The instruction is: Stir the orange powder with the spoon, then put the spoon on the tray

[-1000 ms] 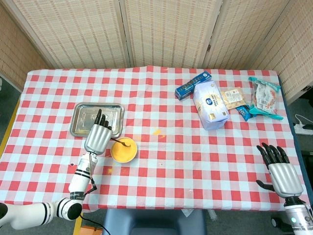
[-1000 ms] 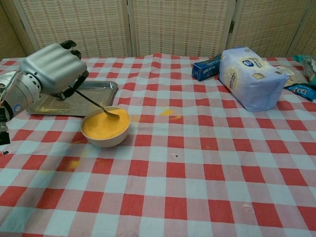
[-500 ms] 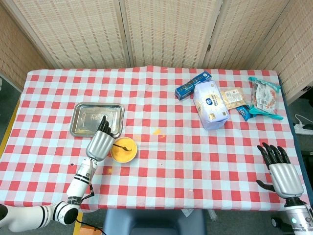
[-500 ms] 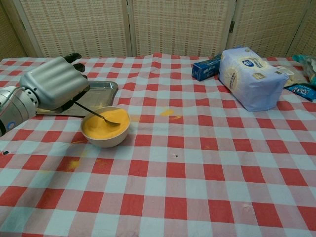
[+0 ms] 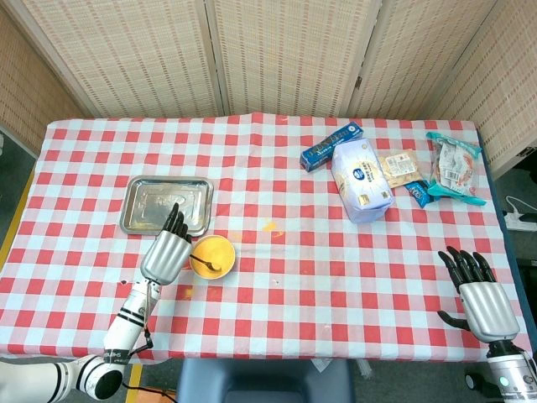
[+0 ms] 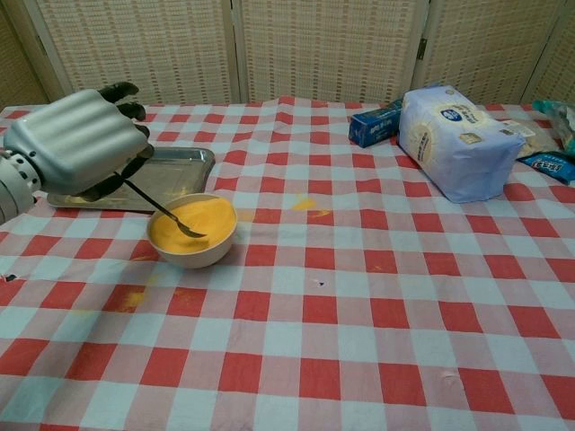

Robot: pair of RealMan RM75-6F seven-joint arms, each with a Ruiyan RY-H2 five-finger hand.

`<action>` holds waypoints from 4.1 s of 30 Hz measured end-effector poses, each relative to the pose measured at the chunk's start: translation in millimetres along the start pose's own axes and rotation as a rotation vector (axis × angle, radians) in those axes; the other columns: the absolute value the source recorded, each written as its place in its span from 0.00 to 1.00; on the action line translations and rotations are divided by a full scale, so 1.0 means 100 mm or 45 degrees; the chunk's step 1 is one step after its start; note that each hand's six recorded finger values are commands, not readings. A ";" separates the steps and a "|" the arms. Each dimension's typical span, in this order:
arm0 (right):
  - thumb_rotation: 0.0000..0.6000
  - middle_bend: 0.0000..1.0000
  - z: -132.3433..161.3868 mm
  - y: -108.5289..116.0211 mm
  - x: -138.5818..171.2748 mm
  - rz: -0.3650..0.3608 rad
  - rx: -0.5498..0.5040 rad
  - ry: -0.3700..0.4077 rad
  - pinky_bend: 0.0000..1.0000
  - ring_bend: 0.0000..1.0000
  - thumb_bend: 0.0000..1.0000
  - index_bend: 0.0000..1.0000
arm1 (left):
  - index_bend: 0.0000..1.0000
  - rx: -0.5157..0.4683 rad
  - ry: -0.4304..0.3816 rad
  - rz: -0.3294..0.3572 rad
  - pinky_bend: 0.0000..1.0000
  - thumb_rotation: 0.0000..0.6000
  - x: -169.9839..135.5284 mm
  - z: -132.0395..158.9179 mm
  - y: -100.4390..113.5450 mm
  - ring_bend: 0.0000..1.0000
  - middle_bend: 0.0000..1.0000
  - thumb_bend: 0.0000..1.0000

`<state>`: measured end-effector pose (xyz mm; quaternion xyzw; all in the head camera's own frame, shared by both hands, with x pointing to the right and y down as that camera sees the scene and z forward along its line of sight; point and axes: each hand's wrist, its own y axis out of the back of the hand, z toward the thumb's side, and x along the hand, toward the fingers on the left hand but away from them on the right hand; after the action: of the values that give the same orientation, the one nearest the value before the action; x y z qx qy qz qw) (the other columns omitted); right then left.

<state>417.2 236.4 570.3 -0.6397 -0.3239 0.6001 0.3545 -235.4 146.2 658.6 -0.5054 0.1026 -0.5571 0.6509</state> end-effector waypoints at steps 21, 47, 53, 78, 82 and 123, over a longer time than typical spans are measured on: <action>1.00 0.00 -0.06 -0.04 -0.07 0.017 0.005 -0.038 0.00 0.00 0.04 0.00 | 0.83 -0.028 0.059 -0.043 0.05 1.00 0.41 -0.05 -0.22 0.15 0.38 0.79; 1.00 0.00 0.04 -0.03 -0.02 0.023 -0.010 0.018 0.00 0.00 0.04 0.00 | 0.83 -0.047 -0.034 -0.089 0.05 1.00 -0.02 -0.08 -0.31 0.15 0.38 0.78; 1.00 0.00 0.06 -0.02 0.01 0.016 -0.014 0.032 0.00 0.00 0.04 0.00 | 0.83 -0.114 -0.002 -0.034 0.05 1.00 -0.10 -0.18 -0.15 0.15 0.38 0.78; 1.00 0.00 -0.01 0.03 0.00 -0.009 -0.027 0.009 0.00 0.00 0.04 0.00 | 0.83 -0.089 -0.019 -0.202 0.05 1.00 0.19 -0.08 -0.40 0.15 0.38 0.77; 1.00 0.00 -0.02 0.01 -0.01 -0.004 -0.022 0.000 0.00 0.00 0.04 0.00 | 0.83 -0.093 0.000 -0.195 0.05 1.00 0.30 -0.09 -0.40 0.15 0.38 0.77; 1.00 0.00 0.01 -0.02 -0.02 0.023 -0.021 0.018 0.00 0.00 0.04 0.00 | 0.83 -0.040 -0.013 -0.496 0.04 1.00 0.31 -0.29 -0.17 0.16 0.39 0.79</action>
<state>416.1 236.0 573.1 -0.6498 -0.3206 0.5959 0.3462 -254.8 107.2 671.7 -0.5288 0.0083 -0.6683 0.5232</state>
